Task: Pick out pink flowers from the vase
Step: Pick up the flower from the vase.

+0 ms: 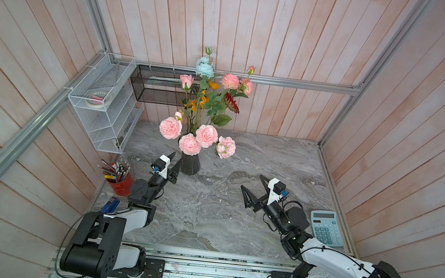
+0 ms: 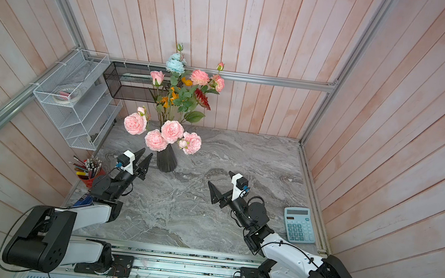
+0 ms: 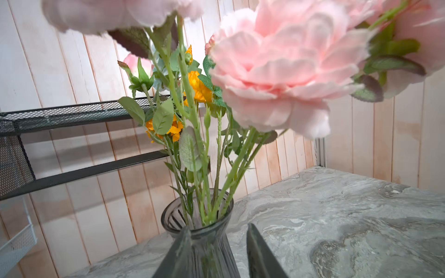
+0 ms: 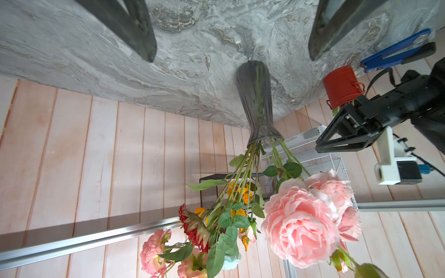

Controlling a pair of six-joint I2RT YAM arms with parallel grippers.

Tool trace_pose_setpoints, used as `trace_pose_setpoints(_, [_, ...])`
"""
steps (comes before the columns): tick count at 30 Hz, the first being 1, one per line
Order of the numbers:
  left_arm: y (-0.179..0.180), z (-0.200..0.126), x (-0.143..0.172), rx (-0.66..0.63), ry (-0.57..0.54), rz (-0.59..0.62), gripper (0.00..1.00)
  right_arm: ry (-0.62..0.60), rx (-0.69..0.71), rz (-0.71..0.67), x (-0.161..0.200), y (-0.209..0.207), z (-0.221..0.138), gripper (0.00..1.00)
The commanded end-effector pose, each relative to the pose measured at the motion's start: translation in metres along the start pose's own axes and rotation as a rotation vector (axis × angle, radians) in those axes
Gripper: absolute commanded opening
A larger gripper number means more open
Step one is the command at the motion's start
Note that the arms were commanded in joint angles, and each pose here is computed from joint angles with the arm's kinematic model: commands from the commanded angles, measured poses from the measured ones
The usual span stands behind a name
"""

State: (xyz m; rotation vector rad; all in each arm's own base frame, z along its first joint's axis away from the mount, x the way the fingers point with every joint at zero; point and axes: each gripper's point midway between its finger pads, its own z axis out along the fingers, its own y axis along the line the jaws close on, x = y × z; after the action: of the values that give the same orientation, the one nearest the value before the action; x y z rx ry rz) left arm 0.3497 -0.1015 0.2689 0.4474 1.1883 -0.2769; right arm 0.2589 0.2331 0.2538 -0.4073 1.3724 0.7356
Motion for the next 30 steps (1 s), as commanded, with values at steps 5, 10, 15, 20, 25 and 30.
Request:
trace_pose_setpoints(5, [0.003, 0.015, 0.004, 0.03, -0.008, -0.034, 0.36, -0.1, -0.088, 0.041, -0.015, 0.023, -0.001, 0.98])
trace_pose_setpoints(10, [0.005, 0.022, 0.009, 0.037, -0.002, -0.048, 0.36, -0.074, -0.155, 0.023, -0.008, 0.043, 0.005, 0.98])
trace_pose_setpoints(15, [0.012, 0.033, 0.018, 0.022, 0.03, -0.07, 0.36, -0.056, -0.172, 0.025, -0.002, 0.051, 0.011, 0.98])
trace_pose_setpoints(20, [0.016, 0.039, 0.023, 0.009, 0.037, -0.079, 0.36, -0.047, -0.172, 0.025, 0.0, 0.052, 0.013, 0.98])
trace_pose_setpoints(25, [0.013, 0.043, 0.029, 0.035, 0.04, -0.099, 0.37, -0.032, -0.166, 0.02, 0.004, 0.051, 0.014, 0.98])
trace_pose_setpoints(30, [0.013, 0.047, 0.031, 0.042, 0.031, -0.107, 0.39, -0.023, -0.153, 0.019, 0.006, 0.049, 0.014, 0.98])
